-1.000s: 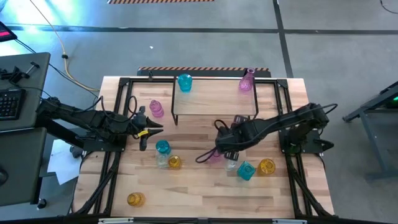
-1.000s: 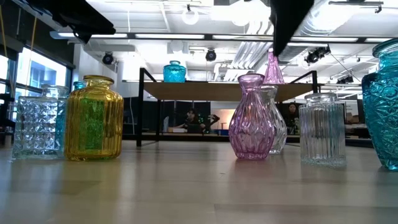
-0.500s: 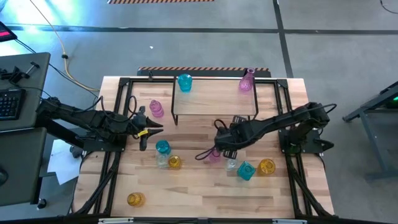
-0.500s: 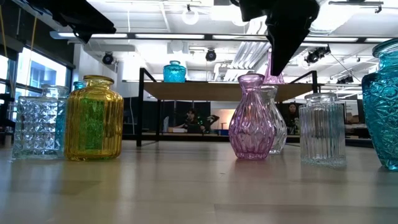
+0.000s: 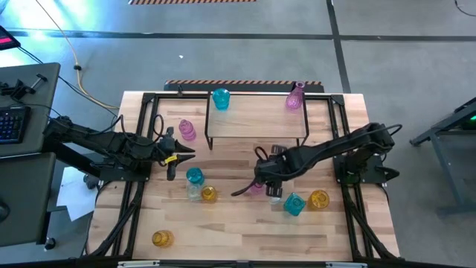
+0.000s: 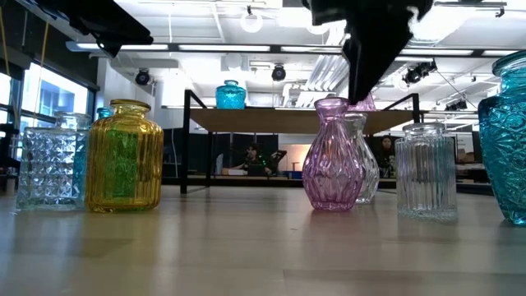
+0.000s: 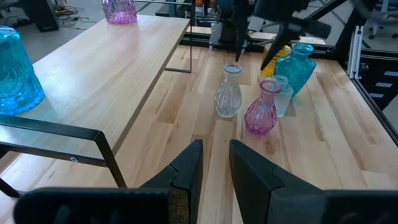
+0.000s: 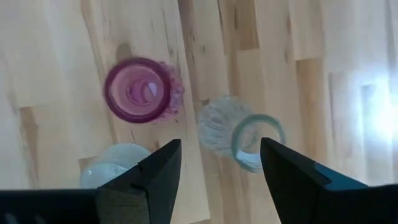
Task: Sort vases onto shelf
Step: Put the top transparent vase on the shelf
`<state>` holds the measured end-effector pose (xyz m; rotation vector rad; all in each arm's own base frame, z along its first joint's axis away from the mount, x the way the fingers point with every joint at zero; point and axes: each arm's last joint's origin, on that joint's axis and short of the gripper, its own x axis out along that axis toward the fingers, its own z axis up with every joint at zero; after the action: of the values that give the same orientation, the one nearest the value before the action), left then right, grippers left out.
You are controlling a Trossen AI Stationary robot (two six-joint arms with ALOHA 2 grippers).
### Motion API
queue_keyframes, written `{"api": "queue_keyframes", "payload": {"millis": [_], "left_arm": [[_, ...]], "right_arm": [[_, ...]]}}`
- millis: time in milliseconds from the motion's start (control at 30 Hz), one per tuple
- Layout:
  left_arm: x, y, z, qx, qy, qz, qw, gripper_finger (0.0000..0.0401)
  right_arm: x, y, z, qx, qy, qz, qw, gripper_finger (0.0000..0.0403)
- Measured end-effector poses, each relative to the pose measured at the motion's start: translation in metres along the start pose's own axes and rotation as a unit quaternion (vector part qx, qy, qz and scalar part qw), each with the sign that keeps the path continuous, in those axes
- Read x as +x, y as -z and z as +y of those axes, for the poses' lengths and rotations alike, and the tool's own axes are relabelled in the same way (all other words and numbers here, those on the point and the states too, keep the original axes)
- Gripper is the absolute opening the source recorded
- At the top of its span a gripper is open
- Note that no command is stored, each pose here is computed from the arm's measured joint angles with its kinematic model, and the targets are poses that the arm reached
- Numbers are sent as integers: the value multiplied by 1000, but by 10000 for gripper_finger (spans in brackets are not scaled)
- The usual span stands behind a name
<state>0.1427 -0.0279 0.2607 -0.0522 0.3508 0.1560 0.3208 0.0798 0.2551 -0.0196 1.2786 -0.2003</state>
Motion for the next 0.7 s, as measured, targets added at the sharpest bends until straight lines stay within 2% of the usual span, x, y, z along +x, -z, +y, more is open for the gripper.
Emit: {"api": "queue_keyframes", "payload": {"millis": [467, 567, 700], "left_arm": [[0, 0, 0, 0, 0, 0, 1000, 72], [0, 0, 0, 0, 0, 0, 1000, 72], [0, 0, 0, 0, 0, 0, 1000, 72]], "right_arm": [[33, 15, -5, 6, 5, 12, 1000, 194], [34, 14, -9, 5, 7, 16, 1000, 168], [34, 13, -13, 1, 4, 18, 1000, 99]]}}
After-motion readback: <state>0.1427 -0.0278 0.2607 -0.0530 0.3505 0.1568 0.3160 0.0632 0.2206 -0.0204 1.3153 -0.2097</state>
